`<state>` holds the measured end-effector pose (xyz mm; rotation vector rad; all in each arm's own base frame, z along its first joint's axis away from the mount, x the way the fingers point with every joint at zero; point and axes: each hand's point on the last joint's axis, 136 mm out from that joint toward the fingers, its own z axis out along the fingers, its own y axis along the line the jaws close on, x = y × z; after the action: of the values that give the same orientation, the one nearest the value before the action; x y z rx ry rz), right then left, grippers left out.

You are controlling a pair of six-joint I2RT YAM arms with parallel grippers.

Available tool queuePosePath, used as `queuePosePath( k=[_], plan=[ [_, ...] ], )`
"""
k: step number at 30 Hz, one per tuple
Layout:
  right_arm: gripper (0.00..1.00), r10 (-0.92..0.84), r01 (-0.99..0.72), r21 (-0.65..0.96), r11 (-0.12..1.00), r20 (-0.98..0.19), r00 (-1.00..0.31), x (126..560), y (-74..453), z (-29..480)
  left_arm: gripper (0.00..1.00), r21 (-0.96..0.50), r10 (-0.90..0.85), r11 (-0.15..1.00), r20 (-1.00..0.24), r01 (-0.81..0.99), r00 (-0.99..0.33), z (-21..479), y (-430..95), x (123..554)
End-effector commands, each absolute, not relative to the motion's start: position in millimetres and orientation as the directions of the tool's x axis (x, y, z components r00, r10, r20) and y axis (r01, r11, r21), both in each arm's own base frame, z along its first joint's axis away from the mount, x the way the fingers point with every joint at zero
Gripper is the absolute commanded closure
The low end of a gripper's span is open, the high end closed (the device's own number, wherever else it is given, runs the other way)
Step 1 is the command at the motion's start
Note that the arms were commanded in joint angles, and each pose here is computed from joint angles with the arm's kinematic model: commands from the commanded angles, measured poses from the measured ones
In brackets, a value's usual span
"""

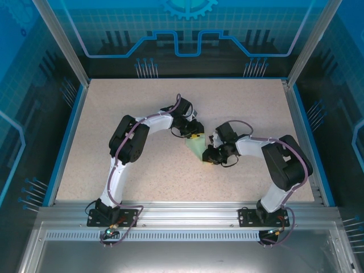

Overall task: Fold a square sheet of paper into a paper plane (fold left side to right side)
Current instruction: Fourth fold the wing at the center of the table, then turn over the paper at the center of the table.

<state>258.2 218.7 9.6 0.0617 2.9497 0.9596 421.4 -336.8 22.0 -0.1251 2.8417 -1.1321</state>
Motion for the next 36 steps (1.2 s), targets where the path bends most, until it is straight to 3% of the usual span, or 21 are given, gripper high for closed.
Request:
queuePosePath(
  k=[1, 5, 9, 14, 20, 25, 36],
  plan=[
    [0.84, -0.009, 0.101, 0.499, 0.861, 0.213, -0.977, 188, 198, -12, 0.65, -0.575, -0.164, 0.803, 0.038, -0.156, -0.986, -33, -307, 413],
    [0.83, -0.023, 0.082, 0.514, 0.854, 0.195, -0.980, 185, 197, -7, 0.65, -0.582, -0.162, 0.799, 0.037, -0.153, -0.986, -29, -309, 412],
    [0.80, -0.010, 0.009, 0.580, 0.815, 0.030, -0.999, 208, 197, 29, 0.63, -0.626, -0.148, 0.769, 0.020, -0.128, -0.989, -5, -317, 416],
    [0.63, 0.064, -0.081, 0.584, 0.808, -0.223, -0.973, 244, 176, 82, 0.54, -0.693, -0.099, 0.721, -0.069, -0.024, -0.993, 69, -328, 426],
    [0.48, 0.112, -0.098, 0.539, 0.837, -0.343, -0.933, 259, 152, 102, 0.43, -0.696, -0.110, 0.714, -0.212, 0.071, -0.971, 143, -315, 419],
    [0.32, 0.114, -0.134, 0.565, 0.814, -0.382, -0.917, 257, 154, 107, 0.42, -0.675, -0.175, 0.737, -0.187, -0.003, -0.967, 121, -293, 397],
    [0.31, 0.169, -0.109, 0.596, 0.795, -0.390, -0.905, 232, 146, 106, 0.54, -0.688, -0.159, 0.721, -0.056, -0.077, -0.986, 54, -320, 398]
  ],
)
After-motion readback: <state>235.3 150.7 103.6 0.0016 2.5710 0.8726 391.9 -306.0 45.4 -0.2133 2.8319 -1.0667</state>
